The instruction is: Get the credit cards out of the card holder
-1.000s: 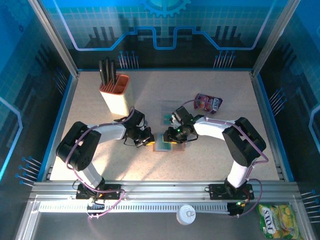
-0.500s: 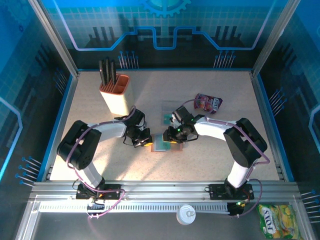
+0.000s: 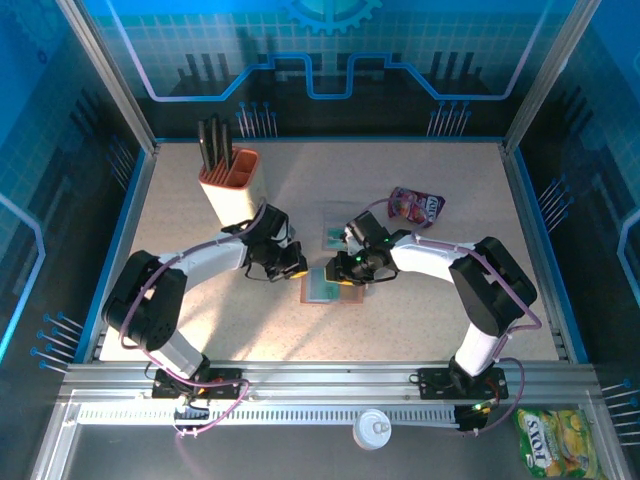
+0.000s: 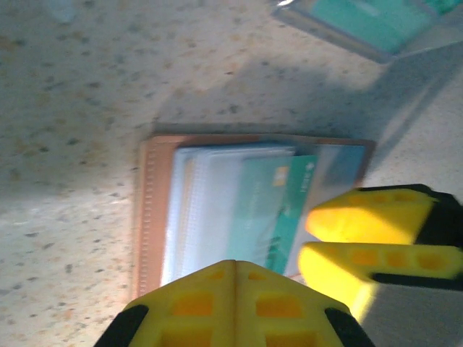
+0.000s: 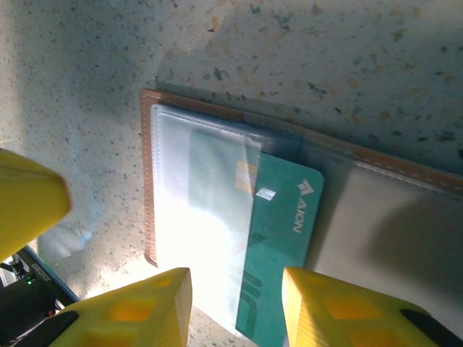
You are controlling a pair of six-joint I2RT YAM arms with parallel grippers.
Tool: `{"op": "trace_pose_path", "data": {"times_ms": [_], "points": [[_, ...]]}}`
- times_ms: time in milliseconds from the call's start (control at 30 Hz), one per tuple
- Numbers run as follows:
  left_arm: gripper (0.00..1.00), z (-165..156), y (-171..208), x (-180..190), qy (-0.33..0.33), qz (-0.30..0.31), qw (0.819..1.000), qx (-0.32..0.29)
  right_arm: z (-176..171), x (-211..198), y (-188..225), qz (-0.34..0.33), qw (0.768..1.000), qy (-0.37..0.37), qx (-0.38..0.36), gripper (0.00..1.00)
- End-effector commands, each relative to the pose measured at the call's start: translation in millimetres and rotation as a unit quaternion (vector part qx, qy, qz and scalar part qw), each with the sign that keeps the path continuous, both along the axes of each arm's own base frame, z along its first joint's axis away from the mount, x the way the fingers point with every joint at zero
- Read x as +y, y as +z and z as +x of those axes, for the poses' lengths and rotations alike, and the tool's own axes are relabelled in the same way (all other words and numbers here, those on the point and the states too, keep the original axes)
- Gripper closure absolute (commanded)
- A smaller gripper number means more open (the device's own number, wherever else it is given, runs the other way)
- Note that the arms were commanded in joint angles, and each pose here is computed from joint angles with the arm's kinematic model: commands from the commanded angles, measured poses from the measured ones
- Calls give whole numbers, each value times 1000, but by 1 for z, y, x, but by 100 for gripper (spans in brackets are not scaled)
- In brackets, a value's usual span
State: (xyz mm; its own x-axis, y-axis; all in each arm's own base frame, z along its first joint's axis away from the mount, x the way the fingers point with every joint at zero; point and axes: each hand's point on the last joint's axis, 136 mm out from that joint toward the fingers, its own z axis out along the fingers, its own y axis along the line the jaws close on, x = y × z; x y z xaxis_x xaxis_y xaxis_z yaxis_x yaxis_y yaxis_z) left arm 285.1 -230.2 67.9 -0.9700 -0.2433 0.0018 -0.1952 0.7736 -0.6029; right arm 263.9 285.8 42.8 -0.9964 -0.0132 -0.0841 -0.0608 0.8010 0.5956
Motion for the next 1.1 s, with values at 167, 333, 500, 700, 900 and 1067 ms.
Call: {"op": "trace_pose_path", "data": {"times_ms": [167,333,500,700,900,1067], "points": [[100,-16,-12,-32,-44,-2,998,38,0,-9,-5,0,1000,-19,9,61],[100,-21,-25,-33,-51,8,997,53,-1,-9,-7,3,1000,-15,16,62],[100,-26,-37,-23,-62,50,995,59,-1,-6,-11,11,1000,-16,21,62],[100,-30,-49,-19,-56,60,994,73,-1,-4,-13,20,999,-16,30,63],[100,-31,-53,-16,-52,68,994,74,-1,-1,-13,32,999,-18,35,63],[100,-33,-57,-14,-50,70,993,78,0,2,-11,46,998,-21,37,65]]}}
